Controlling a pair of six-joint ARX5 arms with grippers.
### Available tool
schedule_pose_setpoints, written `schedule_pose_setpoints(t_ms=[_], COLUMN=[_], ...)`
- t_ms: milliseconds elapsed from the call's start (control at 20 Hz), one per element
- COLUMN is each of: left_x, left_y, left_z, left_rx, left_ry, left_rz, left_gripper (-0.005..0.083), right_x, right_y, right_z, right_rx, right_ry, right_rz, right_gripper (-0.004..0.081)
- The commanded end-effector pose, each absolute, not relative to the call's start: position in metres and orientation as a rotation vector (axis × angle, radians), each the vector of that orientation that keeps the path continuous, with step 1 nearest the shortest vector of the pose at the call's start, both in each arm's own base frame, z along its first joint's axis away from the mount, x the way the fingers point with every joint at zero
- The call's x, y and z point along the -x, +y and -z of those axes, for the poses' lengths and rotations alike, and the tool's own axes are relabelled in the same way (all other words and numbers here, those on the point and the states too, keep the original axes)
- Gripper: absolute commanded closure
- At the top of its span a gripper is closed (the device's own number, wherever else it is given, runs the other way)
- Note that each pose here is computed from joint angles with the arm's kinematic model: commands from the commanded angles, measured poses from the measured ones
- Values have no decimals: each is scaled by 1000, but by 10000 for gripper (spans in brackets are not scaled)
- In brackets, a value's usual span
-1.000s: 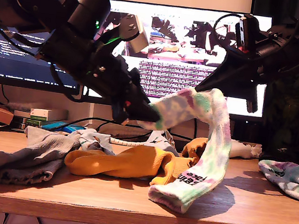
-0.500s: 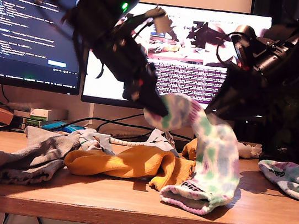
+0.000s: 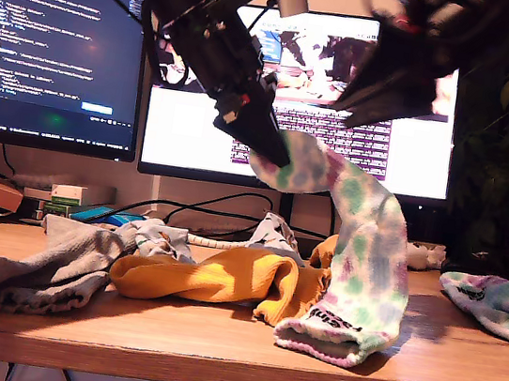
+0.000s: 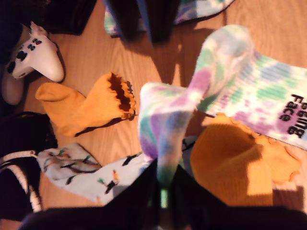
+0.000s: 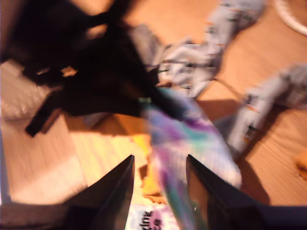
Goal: Pair up the socks based on colour and pattern, by placing them on top of one another
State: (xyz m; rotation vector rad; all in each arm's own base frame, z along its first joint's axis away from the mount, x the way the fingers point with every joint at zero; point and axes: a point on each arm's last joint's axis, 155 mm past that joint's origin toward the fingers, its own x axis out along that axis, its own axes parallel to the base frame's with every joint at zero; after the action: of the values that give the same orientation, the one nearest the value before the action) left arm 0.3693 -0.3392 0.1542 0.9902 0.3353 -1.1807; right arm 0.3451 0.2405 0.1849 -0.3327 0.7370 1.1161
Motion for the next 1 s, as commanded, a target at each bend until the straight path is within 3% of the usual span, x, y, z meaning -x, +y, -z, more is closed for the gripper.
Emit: schedule_pose_setpoints(t_ms=[0,350,600,700,750,850,950], left_x=[-365,-361,-362,-363,-363,-362,-361], left_y=[-345,-342,-343,-343,-343,-344,-345], left_z=[-148,-145,-149,-151,-151,-151,-152], left_rx=[-1004,-1023,-1024,-1023,-1023,-1015,-1011], left_ry=[344,375,376,372,372,371,365], left_rz=[1197,1193,1190,1188,1188,1195,1200], left_gripper=[798,798,797,797,798,797,798], right_x=[-342,-350,-352,-351,-349,-347,-346], right_y=[250,254,250,251,252,255,254], right_z=[-170,-157,-155,-155,-155,-156,-155], right_rx=[424,711,726,722,717,704,703], right_ry=[749,711,720,722,721,717,722], right_rz=[-1122,-1011,-994,-1000,-1009,-1028,-1029], right_gripper=[452,472,710,753,748,638,613])
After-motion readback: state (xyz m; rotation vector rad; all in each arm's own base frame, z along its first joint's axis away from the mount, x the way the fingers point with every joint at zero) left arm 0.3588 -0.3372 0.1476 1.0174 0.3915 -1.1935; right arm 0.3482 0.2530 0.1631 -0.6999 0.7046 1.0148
